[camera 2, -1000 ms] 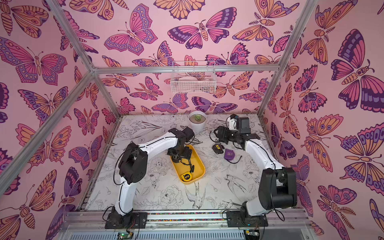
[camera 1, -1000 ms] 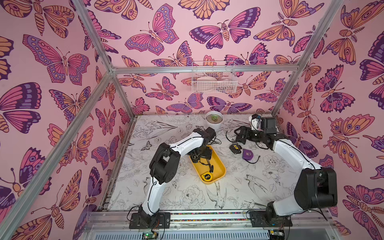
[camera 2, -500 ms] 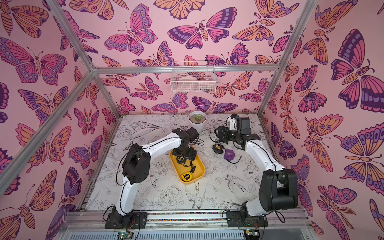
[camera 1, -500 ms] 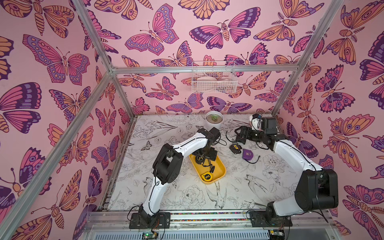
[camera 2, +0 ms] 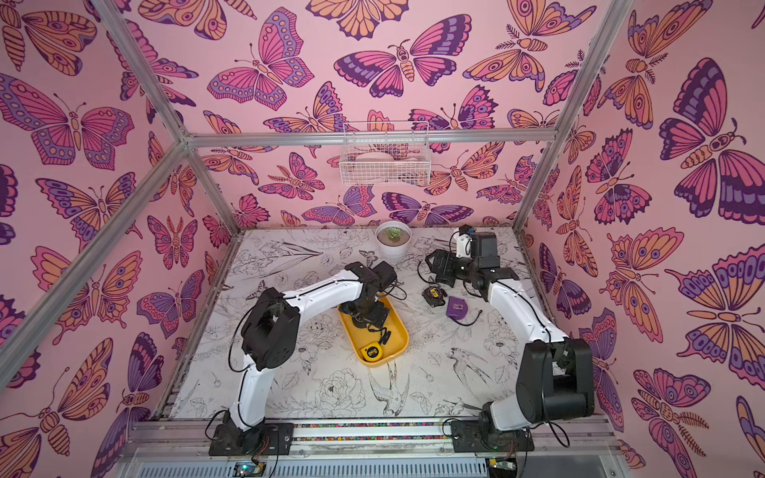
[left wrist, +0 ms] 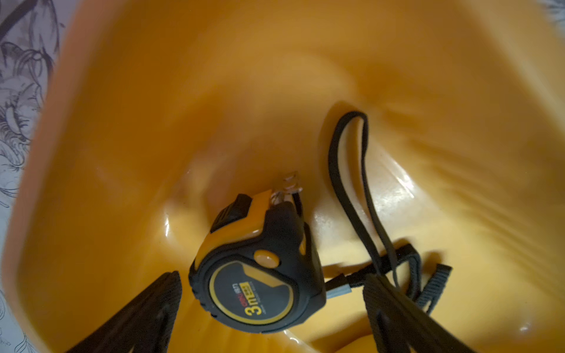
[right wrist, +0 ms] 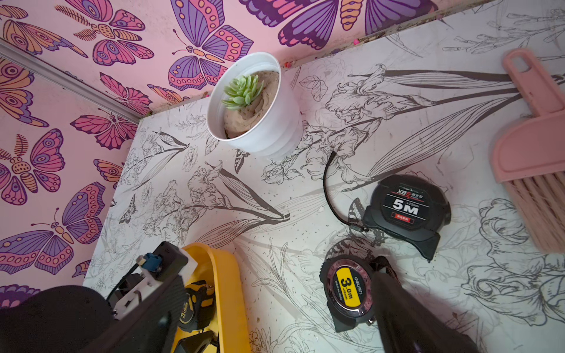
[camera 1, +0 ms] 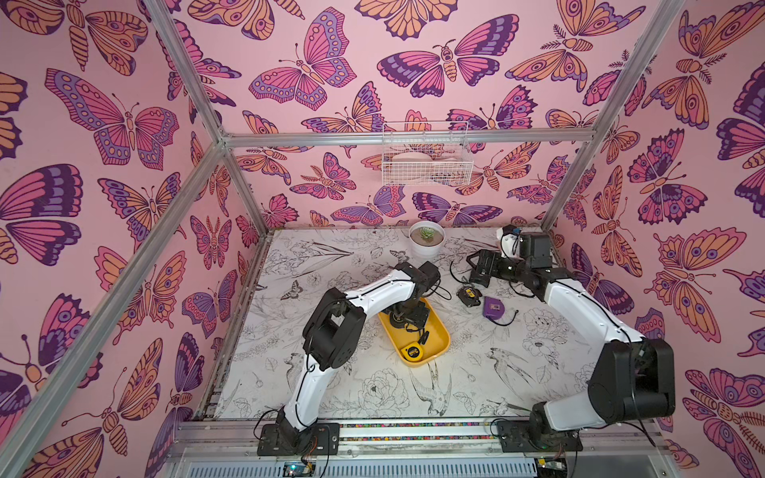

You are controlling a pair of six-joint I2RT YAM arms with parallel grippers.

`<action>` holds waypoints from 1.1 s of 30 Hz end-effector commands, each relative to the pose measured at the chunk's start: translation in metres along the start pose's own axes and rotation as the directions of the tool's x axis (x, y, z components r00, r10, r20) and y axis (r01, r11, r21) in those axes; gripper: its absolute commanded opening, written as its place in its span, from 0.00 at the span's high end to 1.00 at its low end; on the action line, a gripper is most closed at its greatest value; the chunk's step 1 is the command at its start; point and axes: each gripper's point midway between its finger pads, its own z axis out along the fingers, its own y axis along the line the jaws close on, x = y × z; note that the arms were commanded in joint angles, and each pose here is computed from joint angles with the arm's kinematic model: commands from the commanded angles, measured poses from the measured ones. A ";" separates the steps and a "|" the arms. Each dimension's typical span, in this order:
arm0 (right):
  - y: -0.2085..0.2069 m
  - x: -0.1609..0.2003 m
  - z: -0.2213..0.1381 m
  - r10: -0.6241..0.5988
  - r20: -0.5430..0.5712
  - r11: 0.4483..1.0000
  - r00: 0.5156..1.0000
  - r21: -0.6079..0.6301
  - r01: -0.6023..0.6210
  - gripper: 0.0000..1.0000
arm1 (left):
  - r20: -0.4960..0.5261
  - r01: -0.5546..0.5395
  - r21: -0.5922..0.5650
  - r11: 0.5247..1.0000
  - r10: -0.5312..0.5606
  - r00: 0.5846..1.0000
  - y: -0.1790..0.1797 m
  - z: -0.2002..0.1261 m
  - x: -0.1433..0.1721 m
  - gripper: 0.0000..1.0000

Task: Take the tape measure out of the storage box
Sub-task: Pick up the tape measure from the storage box.

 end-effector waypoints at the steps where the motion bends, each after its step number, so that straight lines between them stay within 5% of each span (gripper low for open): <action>1: 0.005 -0.003 -0.004 -0.021 0.025 1.000 0.999 0.006 0.021 0.01 | 0.031 0.011 -0.037 0.999 -0.010 0.999 0.011 -0.007 -0.002 0.01; 9: 0.004 -0.002 -0.004 -0.024 0.027 1.000 0.999 0.014 0.023 0.01 | -0.009 0.018 -0.007 1.000 -0.019 1.000 0.002 0.007 -0.002 0.03; 29: 0.011 0.007 -0.012 -0.046 0.030 0.999 0.998 -0.022 0.047 0.01 | -0.030 0.039 0.041 0.998 -0.037 0.999 0.001 0.018 -0.010 0.44; 31: 0.013 0.013 -0.013 -0.044 0.020 0.998 0.999 -0.043 0.045 0.01 | -0.023 0.033 0.049 0.998 -0.032 0.999 0.000 0.016 -0.011 0.42; 33: 0.013 0.019 -0.012 -0.038 0.012 0.998 0.999 -0.054 0.038 0.01 | -0.024 0.034 0.050 0.998 -0.032 0.999 0.000 0.018 -0.011 0.30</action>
